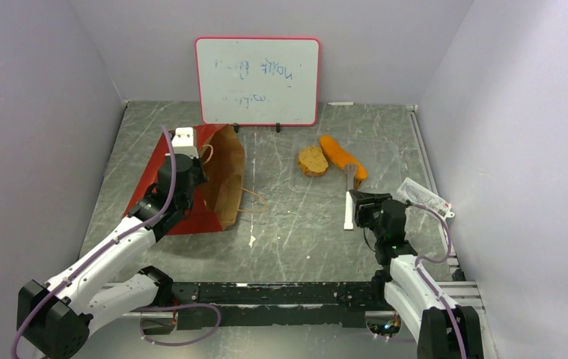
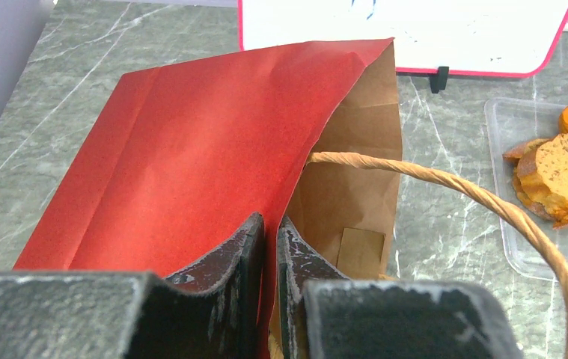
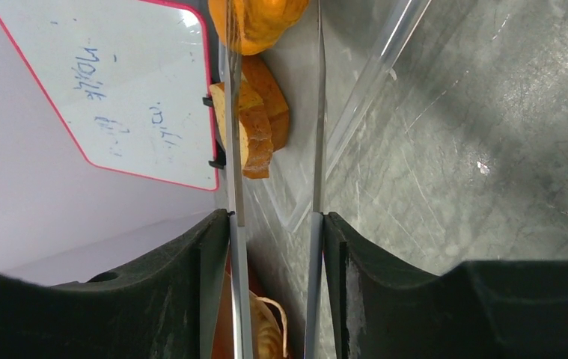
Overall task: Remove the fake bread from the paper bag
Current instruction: Place the fake bread in the container.
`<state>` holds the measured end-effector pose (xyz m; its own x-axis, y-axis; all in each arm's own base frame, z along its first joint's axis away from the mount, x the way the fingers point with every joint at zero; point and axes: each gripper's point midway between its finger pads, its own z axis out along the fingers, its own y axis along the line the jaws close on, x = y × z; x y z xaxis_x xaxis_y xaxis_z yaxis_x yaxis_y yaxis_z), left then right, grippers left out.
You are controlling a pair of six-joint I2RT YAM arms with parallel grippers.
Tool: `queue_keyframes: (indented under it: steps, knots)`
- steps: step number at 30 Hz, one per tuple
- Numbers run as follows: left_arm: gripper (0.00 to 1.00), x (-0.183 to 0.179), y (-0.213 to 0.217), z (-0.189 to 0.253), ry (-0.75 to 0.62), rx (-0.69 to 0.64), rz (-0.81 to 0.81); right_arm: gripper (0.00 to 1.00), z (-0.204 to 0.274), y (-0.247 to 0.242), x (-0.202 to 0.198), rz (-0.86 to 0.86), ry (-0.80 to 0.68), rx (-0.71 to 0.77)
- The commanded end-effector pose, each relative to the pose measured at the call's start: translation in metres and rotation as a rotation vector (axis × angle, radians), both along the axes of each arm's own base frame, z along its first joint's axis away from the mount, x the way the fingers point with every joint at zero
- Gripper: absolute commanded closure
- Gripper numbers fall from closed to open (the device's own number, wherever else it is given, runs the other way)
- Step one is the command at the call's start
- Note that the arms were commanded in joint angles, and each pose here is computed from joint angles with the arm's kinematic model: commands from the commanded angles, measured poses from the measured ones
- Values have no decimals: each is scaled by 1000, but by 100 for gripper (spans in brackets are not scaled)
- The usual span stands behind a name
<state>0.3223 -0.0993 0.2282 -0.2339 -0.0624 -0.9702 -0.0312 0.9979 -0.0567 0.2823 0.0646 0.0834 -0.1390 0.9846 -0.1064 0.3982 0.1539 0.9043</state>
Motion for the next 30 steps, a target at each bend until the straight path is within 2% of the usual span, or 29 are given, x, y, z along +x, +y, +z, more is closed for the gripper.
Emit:
queue_keyframes:
  steps: [1, 30]
  knots:
    - [93, 1, -3, 8, -32, -11, -10, 52, 20, 0, 6, 1, -63, 16]
    - [93, 1, -3, 8, -32, -14, -12, 50, 32, 9, -9, 55, -60, 34]
